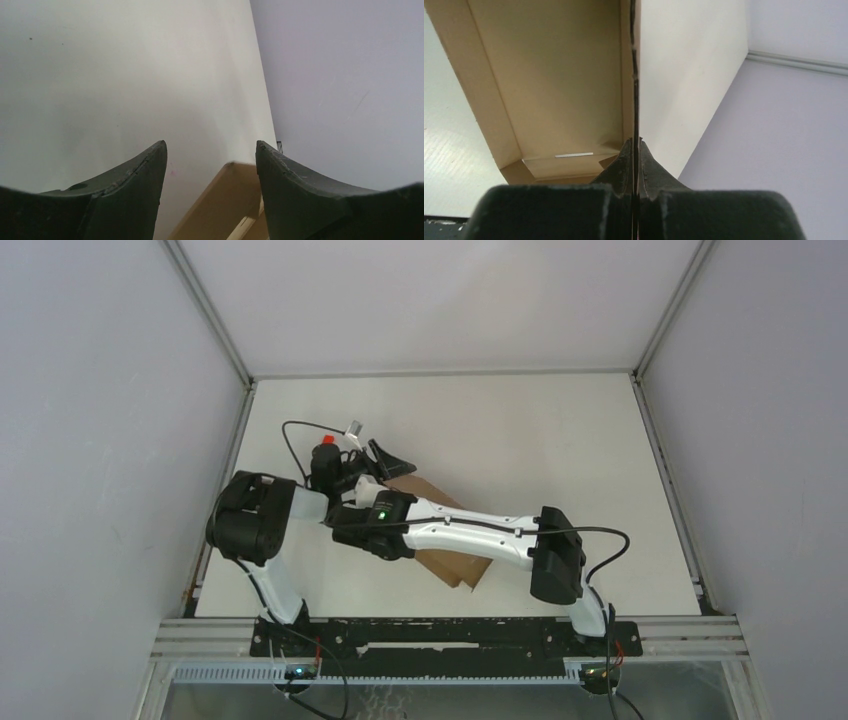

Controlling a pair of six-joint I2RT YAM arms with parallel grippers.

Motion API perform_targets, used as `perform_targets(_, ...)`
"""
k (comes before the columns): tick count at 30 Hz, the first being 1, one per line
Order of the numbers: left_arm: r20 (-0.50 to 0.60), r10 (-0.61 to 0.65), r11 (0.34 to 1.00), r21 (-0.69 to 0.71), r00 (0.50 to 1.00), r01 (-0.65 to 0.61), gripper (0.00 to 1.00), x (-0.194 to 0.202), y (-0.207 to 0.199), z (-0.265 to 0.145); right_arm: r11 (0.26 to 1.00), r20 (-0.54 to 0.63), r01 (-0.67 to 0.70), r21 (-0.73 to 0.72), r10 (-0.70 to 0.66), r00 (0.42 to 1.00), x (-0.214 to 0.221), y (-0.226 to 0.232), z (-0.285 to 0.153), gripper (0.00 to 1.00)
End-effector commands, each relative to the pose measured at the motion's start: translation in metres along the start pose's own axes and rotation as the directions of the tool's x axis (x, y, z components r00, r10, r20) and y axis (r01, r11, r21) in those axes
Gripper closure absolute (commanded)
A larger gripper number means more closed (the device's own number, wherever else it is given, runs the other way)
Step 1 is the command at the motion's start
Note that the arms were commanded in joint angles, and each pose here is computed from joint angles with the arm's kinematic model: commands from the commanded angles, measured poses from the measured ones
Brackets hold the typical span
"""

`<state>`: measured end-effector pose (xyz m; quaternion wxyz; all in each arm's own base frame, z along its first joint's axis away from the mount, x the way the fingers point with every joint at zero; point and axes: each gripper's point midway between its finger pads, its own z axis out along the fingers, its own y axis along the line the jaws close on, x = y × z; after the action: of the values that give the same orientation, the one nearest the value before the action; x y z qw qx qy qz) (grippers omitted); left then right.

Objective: Fold the paper box
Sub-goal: Fold the paper box at the center of the board.

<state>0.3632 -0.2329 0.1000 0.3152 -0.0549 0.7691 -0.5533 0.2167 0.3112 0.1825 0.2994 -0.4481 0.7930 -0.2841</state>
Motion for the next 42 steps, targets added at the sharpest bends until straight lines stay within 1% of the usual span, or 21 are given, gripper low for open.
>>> perform_targets(1,0.017,0.067,0.998,0.010,0.998,-0.067,0.30,-0.003,-0.010,-0.005,0.987,0.022,-0.056,0.153,0.053,0.998,-0.001,-0.035,-0.005,1.00)
perform_targets(3,0.018,0.072,0.997,0.006,0.997,-0.072,0.30,-0.003,-0.011,-0.006,0.971,0.001,-0.014,0.238,0.015,1.000,0.005,-0.046,0.003,1.00)
perform_targets(6,0.022,0.085,0.996,-0.016,0.996,-0.085,0.30,-0.004,-0.011,-0.010,0.943,-0.017,-0.012,0.334,0.018,1.000,0.010,-0.061,0.008,1.00)
perform_targets(8,0.026,0.094,0.995,-0.030,0.995,-0.094,0.30,-0.006,-0.011,-0.013,0.908,-0.018,0.010,0.419,-0.003,1.000,0.010,-0.071,0.012,1.00)
perform_targets(11,0.033,0.107,0.993,-0.052,0.994,-0.106,0.30,-0.008,-0.012,-0.019,0.871,-0.025,0.037,0.491,-0.029,0.999,0.012,-0.078,0.020,1.00)
perform_targets(18,0.029,0.139,0.980,-0.149,0.990,-0.133,0.31,-0.002,-0.007,-0.037,0.876,-0.039,-0.010,0.481,0.033,0.999,0.016,-0.076,0.034,1.00)
perform_targets(21,0.013,0.139,0.965,-0.227,0.990,-0.132,0.37,0.007,0.003,-0.047,0.892,-0.032,-0.063,0.447,0.086,0.996,0.017,-0.079,0.031,1.00)
perform_targets(23,-0.001,0.120,0.964,-0.240,0.993,-0.116,0.50,0.017,0.003,-0.050,0.898,-0.025,-0.085,0.431,0.106,0.994,0.017,-0.082,0.030,1.00)
perform_targets(24,-0.008,0.106,0.967,-0.233,0.994,-0.105,0.55,0.022,0.000,-0.051,0.901,-0.020,-0.092,0.424,0.111,0.994,0.016,-0.082,0.030,1.00)
perform_targets(26,-0.019,0.080,0.974,-0.213,0.997,-0.082,0.61,0.036,-0.008,-0.049,0.907,-0.015,-0.106,0.407,0.122,0.992,0.015,-0.082,0.030,1.00)
perform_targets(29,-0.025,0.040,0.991,-0.129,0.999,-0.043,0.65,0.054,-0.035,-0.036,0.916,-0.012,-0.112,0.385,0.126,0.992,0.013,-0.079,0.030,1.00)
perform_targets(31,-0.021,0.020,0.998,-0.066,1.000,-0.021,0.67,0.063,-0.054,-0.022,0.919,-0.012,-0.115,0.378,0.129,0.992,0.013,-0.078,0.030,1.00)
perform_targets(33,-0.006,-0.046,0.999,-0.002,0.999,0.046,0.68,0.067,-0.071,-0.007,0.922,-0.014,-0.114,0.370,0.128,0.992,0.013,-0.076,0.030,1.00)
perform_targets(36,0.013,-0.111,0.990,0.087,0.994,0.109,0.68,0.071,-0.088,0.010,0.925,-0.012,-0.117,0.361,0.130,0.991,0.011,-0.074,0.029,1.00)
perform_targets(38,0.012,-0.143,0.984,0.108,0.990,0.141,0.68,0.075,-0.090,0.020,0.923,-0.013,-0.112,0.368,0.126,0.992,0.011,-0.075,0.028,1.00)
perform_targets(42,0.015,-0.168,0.983,0.081,0.986,0.166,0.68,0.086,-0.080,0.028,0.923,-0.020,-0.114,0.368,0.131,0.991,0.014,-0.077,0.027,1.00)
